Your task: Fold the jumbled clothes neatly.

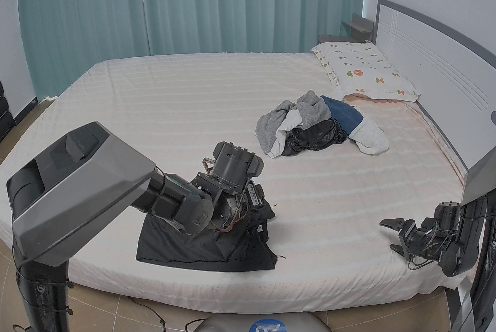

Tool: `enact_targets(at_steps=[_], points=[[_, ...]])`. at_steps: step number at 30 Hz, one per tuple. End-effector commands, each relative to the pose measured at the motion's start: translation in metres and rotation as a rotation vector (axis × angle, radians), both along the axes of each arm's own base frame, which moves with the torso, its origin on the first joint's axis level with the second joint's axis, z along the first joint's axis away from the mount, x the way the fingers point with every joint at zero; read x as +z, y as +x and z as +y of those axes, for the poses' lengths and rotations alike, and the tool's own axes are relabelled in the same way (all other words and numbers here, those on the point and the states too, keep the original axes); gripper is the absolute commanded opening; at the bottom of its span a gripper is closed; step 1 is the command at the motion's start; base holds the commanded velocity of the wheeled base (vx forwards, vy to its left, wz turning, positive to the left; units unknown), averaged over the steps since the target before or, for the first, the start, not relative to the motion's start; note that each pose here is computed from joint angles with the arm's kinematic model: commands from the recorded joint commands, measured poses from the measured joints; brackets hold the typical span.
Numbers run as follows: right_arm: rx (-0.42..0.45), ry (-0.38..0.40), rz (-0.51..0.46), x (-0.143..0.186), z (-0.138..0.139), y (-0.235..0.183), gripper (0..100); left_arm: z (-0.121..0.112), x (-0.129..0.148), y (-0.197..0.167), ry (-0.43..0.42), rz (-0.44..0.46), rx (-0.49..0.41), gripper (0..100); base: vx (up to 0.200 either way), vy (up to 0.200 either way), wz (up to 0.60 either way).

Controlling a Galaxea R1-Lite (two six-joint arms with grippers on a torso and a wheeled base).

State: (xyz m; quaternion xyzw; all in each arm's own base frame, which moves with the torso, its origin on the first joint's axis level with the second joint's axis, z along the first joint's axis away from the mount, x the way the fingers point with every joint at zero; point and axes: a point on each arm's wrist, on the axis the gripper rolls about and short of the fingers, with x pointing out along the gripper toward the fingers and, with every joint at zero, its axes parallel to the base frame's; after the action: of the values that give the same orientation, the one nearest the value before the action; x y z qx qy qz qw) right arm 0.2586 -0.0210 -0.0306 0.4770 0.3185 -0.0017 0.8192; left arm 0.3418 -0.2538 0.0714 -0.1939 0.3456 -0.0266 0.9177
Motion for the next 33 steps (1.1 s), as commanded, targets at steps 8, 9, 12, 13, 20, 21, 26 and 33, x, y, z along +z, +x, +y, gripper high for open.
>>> enact_targets(at_steps=[8, 9, 12, 13, 20, 21, 26, 33], points=[[0.003, 0.000, -0.011, 0.001, 0.000, 0.000, 100, 0.085, 0.011, -0.013, -0.132, 0.129, 0.075, 100, 0.000, 0.000, 0.00], [0.002, 0.000, -0.011, 0.001, 0.000, 0.000, 100, 0.102, 0.011, -0.019, -0.175, 0.161, 0.086, 100, 0.000, 0.000, 0.00], [0.002, 0.000, -0.011, 0.001, 0.000, 0.000, 100, 0.127, 0.009, -0.028, -0.210, 0.197, 0.110, 100, 0.000, 0.000, 0.00], [0.003, 0.000, -0.011, 0.001, 0.000, 0.000, 100, 0.131, 0.007, -0.030, -0.217, 0.208, 0.108, 100, 0.000, 0.000, 0.00], [0.006, -0.006, -0.007, 0.000, 0.000, 0.000, 100, 0.165, -0.005, -0.031, -0.354, 0.253, 0.092, 100, 0.000, 0.000, 0.00], [0.013, -0.019, -0.009, -0.001, 0.000, 0.000, 100, 0.173, -0.010, -0.027, -0.388, 0.264, 0.135, 100, 0.000, 0.000, 0.00], [0.015, -0.023, -0.013, -0.001, 0.000, 0.000, 100, 0.184, -0.020, -0.019, -0.428, 0.264, 0.161, 100, 0.000, 0.120, 0.00], [0.031, -0.028, -0.044, 0.003, 0.005, 0.006, 100, 0.206, -0.033, -0.012, -0.430, 0.282, 0.230, 100, 0.000, 0.200, 0.00]])
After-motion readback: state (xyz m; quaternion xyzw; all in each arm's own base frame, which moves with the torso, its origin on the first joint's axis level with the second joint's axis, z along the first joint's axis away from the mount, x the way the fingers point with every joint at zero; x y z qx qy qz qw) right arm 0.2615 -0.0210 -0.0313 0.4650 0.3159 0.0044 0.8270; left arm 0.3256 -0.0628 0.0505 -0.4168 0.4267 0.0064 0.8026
